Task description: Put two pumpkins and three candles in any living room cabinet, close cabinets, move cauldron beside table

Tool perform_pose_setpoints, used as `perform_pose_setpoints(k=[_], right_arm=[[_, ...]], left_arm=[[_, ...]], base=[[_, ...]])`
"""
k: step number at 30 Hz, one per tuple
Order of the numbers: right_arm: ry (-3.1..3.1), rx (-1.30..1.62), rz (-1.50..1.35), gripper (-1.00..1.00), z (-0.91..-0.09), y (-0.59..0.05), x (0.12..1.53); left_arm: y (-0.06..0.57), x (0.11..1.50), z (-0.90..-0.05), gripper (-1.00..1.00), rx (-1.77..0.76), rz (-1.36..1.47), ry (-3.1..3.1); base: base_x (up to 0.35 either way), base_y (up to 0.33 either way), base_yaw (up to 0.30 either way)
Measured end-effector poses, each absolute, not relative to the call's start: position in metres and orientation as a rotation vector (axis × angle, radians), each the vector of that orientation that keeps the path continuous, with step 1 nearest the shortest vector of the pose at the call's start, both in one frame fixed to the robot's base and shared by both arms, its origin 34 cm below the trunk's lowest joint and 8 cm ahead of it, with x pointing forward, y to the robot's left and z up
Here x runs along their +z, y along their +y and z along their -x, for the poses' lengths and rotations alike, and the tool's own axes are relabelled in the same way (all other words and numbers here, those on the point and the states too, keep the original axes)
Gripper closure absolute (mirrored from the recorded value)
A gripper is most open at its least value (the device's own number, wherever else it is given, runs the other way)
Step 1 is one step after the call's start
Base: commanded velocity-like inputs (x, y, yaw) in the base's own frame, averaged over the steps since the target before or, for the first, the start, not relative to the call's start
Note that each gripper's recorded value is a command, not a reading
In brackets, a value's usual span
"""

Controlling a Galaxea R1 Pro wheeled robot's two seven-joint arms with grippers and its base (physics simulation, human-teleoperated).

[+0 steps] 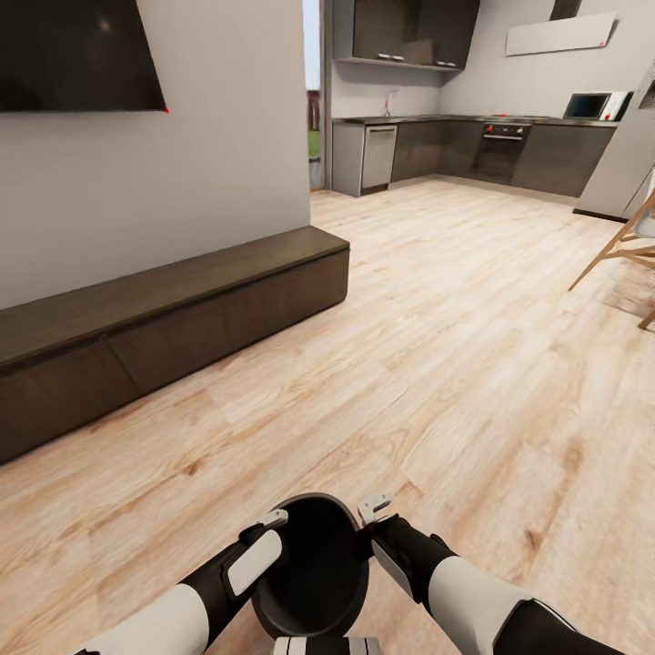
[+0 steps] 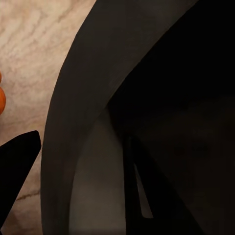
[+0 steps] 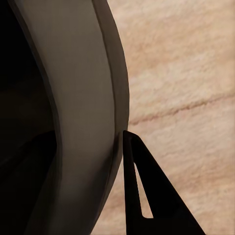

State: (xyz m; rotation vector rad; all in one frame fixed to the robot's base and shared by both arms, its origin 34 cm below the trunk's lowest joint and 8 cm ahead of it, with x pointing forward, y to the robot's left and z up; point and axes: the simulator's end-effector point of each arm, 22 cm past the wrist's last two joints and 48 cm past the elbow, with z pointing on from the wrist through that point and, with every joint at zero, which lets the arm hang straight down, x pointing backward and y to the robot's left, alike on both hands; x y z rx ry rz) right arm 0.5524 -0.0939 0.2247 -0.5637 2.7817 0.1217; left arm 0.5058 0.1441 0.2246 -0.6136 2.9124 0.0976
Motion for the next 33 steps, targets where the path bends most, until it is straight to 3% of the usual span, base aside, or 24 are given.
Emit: perform_pose_setpoints(k=[8,33], right_arm=[[2.781,0.121,0.564,1.0,-0.553,-0.094,0.225],[2.753,0.106,0.562,1.0,-0.561,-0.096,0.238]], left_arm=[[0.145,0.224,-0.505,1.0,0.103,0.612,2.914],[0.154,0.234,-0.509,1.0,0.127,0.615,2.897]], base=[[0.0,0.0,-0.037],[0.0,0.0,-0.203]])
